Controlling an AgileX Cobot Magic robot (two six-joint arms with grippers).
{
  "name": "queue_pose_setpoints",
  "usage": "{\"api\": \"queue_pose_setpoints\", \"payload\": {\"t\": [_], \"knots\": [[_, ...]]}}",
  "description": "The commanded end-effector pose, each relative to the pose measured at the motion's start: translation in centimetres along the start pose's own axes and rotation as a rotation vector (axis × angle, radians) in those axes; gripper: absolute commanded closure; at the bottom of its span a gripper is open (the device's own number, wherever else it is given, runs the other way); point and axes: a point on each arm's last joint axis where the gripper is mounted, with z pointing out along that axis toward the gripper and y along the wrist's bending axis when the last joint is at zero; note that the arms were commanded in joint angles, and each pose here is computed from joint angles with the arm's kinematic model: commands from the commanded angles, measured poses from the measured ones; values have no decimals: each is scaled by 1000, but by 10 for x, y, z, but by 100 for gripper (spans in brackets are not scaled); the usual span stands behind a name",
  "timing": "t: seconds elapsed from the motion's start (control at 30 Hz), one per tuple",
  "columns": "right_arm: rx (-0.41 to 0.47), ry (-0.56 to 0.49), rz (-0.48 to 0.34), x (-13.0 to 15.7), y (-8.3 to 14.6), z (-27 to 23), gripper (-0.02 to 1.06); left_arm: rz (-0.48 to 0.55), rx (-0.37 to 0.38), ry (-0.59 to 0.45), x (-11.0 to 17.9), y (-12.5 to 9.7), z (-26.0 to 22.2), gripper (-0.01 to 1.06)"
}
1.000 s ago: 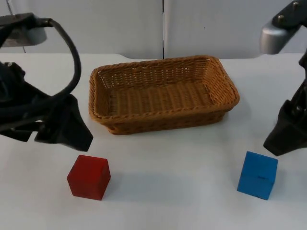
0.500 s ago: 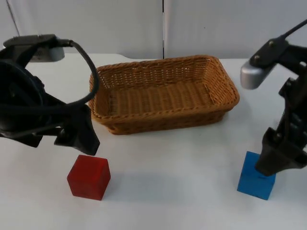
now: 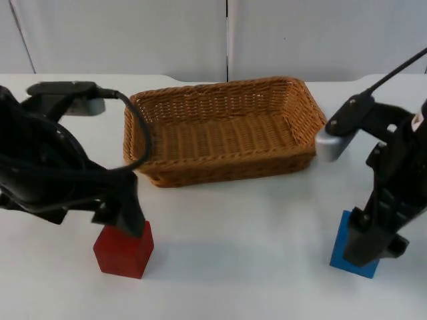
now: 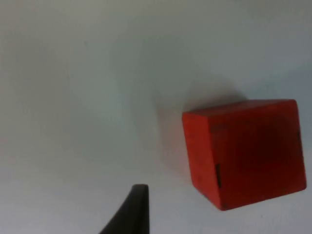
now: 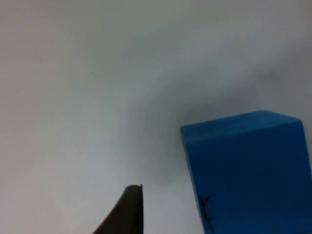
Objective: Pick up one cube with each hand and place exactly two cubes into the same basket, leaving the remaining cube outside.
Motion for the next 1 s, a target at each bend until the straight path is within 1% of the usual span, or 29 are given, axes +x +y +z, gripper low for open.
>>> {"api": "queue_pose_setpoints", "payload": {"t": [0.0,0.07,0.17,0.33,0.5,0.73,0.97], "knots": [[-1,2,-18,-3,0,5,1,17,-3,-14,-2,-7,4,0],[0,3,-19,-3,-1,9,1,39,-7,-16,-3,-12,10,0],[1,4,-18,-3,-1,11,1,46,-11,-9,-2,-14,17,0],[15,-17,-18,-5,-2,11,1,32,-23,17,-1,-9,31,0],[22,-26,-18,-6,-3,11,1,28,-23,44,-7,-7,45,0],[2,16,-14,-2,-3,32,1,25,-35,64,-9,-3,61,0],[4,16,-6,-1,-4,44,1,25,-48,76,-7,0,70,0]]}}
